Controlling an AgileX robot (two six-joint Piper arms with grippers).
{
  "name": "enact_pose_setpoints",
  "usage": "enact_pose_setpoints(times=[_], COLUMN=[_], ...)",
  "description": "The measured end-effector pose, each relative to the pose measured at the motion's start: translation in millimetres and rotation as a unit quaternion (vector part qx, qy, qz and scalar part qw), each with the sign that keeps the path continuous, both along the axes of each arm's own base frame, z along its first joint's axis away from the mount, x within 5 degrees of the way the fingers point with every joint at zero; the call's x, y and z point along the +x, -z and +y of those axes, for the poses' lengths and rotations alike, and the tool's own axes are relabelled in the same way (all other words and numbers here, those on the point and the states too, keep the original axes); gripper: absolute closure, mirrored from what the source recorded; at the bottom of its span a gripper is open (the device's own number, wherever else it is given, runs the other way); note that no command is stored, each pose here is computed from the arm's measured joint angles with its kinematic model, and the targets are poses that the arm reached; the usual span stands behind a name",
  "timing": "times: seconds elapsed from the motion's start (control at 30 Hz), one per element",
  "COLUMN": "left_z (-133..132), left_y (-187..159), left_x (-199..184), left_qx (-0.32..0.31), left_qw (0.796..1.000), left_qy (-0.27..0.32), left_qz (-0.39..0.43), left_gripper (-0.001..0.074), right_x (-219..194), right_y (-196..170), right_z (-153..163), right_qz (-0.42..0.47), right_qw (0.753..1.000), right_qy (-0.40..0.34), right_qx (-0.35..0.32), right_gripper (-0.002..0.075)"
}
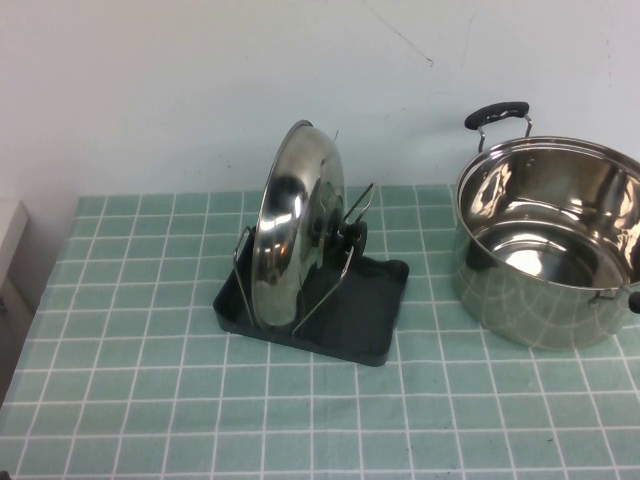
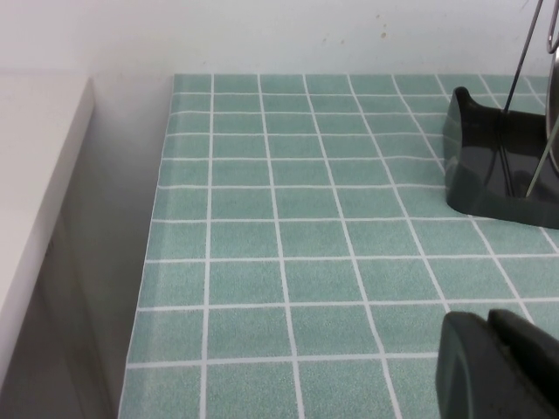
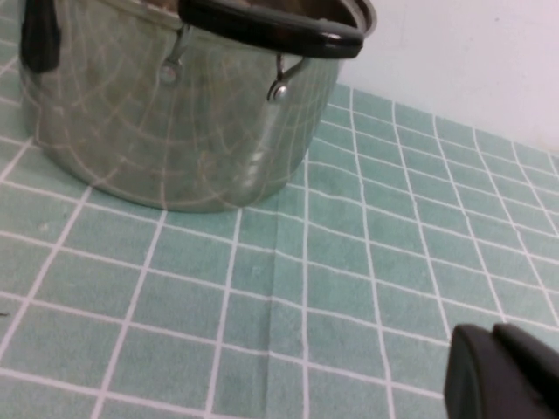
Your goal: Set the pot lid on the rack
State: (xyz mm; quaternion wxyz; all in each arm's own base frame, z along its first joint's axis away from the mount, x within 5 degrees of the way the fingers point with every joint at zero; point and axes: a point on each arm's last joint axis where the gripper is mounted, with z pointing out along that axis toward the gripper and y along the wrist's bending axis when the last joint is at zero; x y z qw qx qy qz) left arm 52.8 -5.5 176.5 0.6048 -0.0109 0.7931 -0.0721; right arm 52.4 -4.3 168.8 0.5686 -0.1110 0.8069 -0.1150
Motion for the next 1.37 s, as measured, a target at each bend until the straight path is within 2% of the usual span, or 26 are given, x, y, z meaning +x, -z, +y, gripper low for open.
enact_pose_setpoints(times=[0.47, 0.7, 0.93, 1.07, 1.27, 1.37], left_z=[0.0, 0.0, 0.0, 0.0, 0.0, 0.0], left_y=[0.0, 0.0, 0.0, 0.0, 0.0, 0.0], left_x=[0.0, 0.0, 0.0, 0.0, 0.0, 0.0], left_qx=[-0.001, -0.001, -0.001, -0.001, 0.001, 0.001], left_qw=[1.000, 1.000, 1.000, 1.000, 1.000, 1.000], left_qy=[0.000, 0.000, 0.000, 0.000, 0.000, 0.000], left_qz=[0.000, 0.000, 0.000, 0.000, 0.000, 0.000], left_gripper=[0.0737, 0.0737, 0.0737, 0.0737, 0.0737, 0.0737], right_x=[-0.7, -0.6, -0.6, -0.6, -1.0, -1.1], right_y=[-0.2, -0.2, -0.2, -0.2, -0.3, -0.3], right_z=[0.6, 3.0, 2.5, 2.1, -2.7, -3.5], right_qz=[-0.007, -0.009, -0.011, -0.011, -0.009, -0.008], right_qw=[0.998, 0.994, 0.992, 0.992, 0.997, 0.998], right_qy=[0.017, 0.028, 0.038, 0.039, 0.044, 0.045], right_qx=[0.052, 0.109, 0.123, 0.120, 0.055, 0.043], right_gripper=[0.0727, 0.0727, 0.0727, 0.0727, 0.0727, 0.0727])
